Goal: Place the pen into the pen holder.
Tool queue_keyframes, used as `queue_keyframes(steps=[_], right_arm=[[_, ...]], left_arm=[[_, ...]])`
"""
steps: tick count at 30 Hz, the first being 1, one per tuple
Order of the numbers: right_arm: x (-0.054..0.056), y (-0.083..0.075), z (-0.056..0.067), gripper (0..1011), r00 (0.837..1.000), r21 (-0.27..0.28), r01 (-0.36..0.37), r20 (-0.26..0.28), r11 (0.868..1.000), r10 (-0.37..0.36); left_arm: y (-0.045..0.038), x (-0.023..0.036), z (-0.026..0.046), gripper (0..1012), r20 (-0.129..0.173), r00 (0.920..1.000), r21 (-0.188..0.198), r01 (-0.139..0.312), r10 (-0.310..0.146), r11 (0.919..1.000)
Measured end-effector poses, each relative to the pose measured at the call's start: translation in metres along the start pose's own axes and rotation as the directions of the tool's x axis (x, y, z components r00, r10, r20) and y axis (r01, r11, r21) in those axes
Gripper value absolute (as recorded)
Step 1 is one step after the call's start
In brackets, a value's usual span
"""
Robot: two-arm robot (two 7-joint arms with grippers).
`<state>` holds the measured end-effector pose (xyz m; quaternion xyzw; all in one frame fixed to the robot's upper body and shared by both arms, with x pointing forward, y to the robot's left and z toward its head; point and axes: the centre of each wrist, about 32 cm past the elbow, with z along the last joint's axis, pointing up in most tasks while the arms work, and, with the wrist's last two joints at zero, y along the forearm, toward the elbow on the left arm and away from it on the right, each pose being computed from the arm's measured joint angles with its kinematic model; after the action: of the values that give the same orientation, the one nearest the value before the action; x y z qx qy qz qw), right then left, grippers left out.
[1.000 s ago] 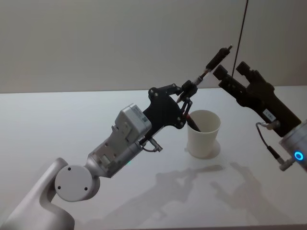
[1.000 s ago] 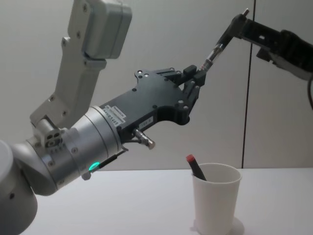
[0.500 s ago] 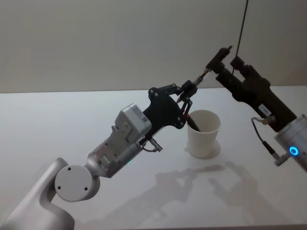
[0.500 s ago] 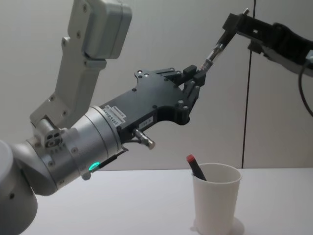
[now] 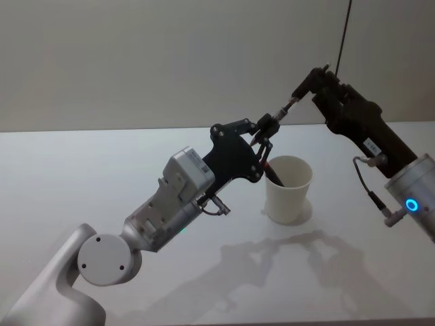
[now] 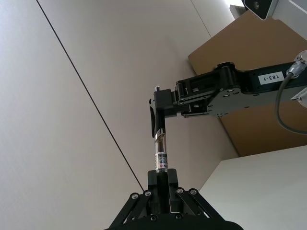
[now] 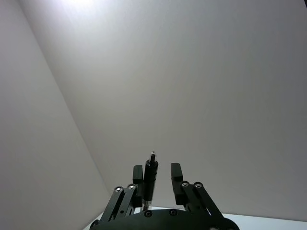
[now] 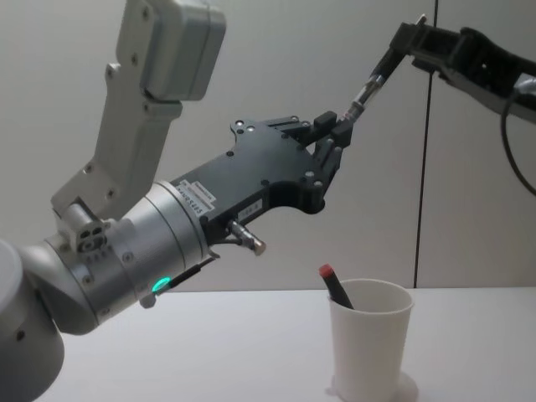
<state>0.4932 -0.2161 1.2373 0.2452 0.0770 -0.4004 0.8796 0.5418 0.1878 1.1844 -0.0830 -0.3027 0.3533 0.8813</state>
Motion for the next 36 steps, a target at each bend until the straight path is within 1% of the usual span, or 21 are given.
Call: queue_keyframes(steps=[1,2,5,9,13,19,21,22,24,25,31,35,36], right_arm=[[-0.0002,0.0008,0.0004,363,1.000,0.003,0.000,-0.001,1.000,0.000],[-0.0002,0.0008,0.0004,341,1.000,0.003,0.000,-0.001,1.000,0.000],[-0.0005,0.0023,0.0012,223,1.000,0.009,0.000,-0.004,1.000,0.000],[-0.0008,0.0032,0.0016,149,1.000,0.013,-0.002,-0.008,1.000,0.003],[-0.0010,0.0042,0.0023,132,1.000,0.016,-0.005,-0.012,1.000,0.005],[-0.0014,0.0049,0.0035,132,1.000,0.021,-0.008,-0.015,1.000,0.008],[-0.0016,0.0050,0.0051,132,1.000,0.029,-0.008,-0.014,1.000,0.008],[-0.0018,0.0051,0.0053,132,1.000,0.029,-0.009,-0.014,1.000,0.009],[-0.0020,0.0051,0.0056,131,1.000,0.031,-0.009,-0.015,0.999,0.010],[-0.0021,0.0050,0.0061,132,1.000,0.032,-0.010,-0.015,0.999,0.011],[-0.0026,0.0039,0.0073,131,1.000,0.036,-0.011,-0.015,0.999,0.011],[-0.0028,0.0024,0.0086,132,1.000,0.040,-0.010,-0.014,0.999,0.011],[-0.0029,0.0023,0.0089,132,1.000,0.041,-0.010,-0.013,0.999,0.011]], left_arm=[[0.0000,0.0000,0.0000,126,0.000,1.0000,0.000,0.000,0.000,1.0000],[0.0000,0.0000,0.0000,126,0.000,1.0000,0.000,0.000,0.000,1.0000],[0.0000,0.0000,0.0000,126,0.000,1.0000,0.000,0.000,0.000,1.0000],[0.0000,0.0000,0.0000,126,0.000,1.0000,0.000,0.000,0.000,1.0000],[-0.0001,0.0000,0.0000,126,0.000,1.0000,0.000,0.000,0.000,1.0000],[-0.0001,0.0000,0.0002,126,0.000,1.0000,-0.001,0.000,0.000,1.0000],[0.0001,0.0001,0.0000,143,0.000,1.0000,0.000,0.000,0.000,1.0000],[0.0002,0.0001,0.0000,188,0.000,1.0000,0.001,0.000,0.000,1.0000],[0.0002,0.0001,0.0000,215,0.000,1.0000,0.001,0.000,0.000,1.0000],[0.0002,0.0001,0.0000,261,0.000,1.0000,0.000,0.000,0.000,1.0000],[0.0000,0.0000,0.0000,432,0.000,1.0000,0.000,0.000,0.000,1.0000],[0.0000,0.0000,0.0000,574,0.000,1.0000,0.000,0.000,0.000,1.0000],[-0.0001,0.0000,0.0000,593,0.000,1.0000,0.000,0.000,0.000,1.0000]])
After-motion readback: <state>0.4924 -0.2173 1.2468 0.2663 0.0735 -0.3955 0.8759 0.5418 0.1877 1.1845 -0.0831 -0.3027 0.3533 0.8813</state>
